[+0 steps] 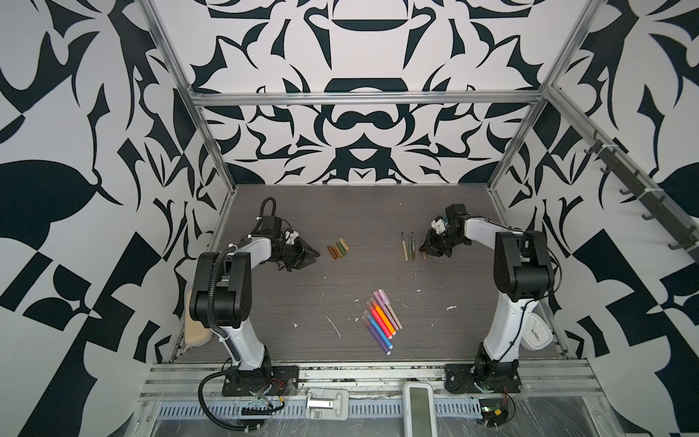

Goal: Open the pen caps
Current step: 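Move the right gripper with the brown pen beside the three uncapped pens, then lower the brown pen next to the other pens and open the right gripper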

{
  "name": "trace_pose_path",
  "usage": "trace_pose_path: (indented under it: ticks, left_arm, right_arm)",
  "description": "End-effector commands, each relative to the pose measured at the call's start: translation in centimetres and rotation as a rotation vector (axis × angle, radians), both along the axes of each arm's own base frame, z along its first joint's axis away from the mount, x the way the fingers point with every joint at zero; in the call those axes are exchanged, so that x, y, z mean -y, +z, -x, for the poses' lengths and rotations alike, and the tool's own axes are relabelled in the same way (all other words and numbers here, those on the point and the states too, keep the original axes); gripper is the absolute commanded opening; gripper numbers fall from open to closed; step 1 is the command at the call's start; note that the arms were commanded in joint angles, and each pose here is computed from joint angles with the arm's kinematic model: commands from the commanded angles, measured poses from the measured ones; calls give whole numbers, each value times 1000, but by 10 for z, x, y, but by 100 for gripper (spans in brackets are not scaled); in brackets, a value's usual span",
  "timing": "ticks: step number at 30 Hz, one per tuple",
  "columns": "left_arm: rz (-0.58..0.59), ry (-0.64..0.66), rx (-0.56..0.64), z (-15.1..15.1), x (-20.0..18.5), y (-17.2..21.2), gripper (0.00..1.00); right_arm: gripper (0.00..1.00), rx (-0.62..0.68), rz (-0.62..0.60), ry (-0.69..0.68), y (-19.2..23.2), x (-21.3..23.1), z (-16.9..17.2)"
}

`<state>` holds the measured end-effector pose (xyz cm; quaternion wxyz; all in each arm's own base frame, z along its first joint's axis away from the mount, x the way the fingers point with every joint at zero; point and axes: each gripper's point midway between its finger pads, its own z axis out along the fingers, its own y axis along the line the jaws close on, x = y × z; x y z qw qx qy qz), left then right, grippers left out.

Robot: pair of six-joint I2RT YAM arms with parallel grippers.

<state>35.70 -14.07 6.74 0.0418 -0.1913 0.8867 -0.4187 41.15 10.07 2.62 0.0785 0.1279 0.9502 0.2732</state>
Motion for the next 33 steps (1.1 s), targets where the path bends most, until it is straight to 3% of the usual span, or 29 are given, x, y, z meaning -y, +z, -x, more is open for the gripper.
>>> trace_pose_path:
  ticks: [1, 11, 18, 33]
  left_arm:
    - [-5, 1, 25, -4, -2, 12, 31]
    - [-8, -2, 16, -1, -3, 10, 31]
    - [-5, -2, 14, -3, -2, 10, 31]
    - [2, -3, 6, -2, -1, 5, 31]
  right_arm:
    - [20, 20, 1, 19, 7, -2, -6]
    - [39, 15, -9, 16, 4, -3, -7]
    - [59, 25, -28, 16, 6, -6, -7]
    - [61, 28, -149, 10, 11, -23, -16]
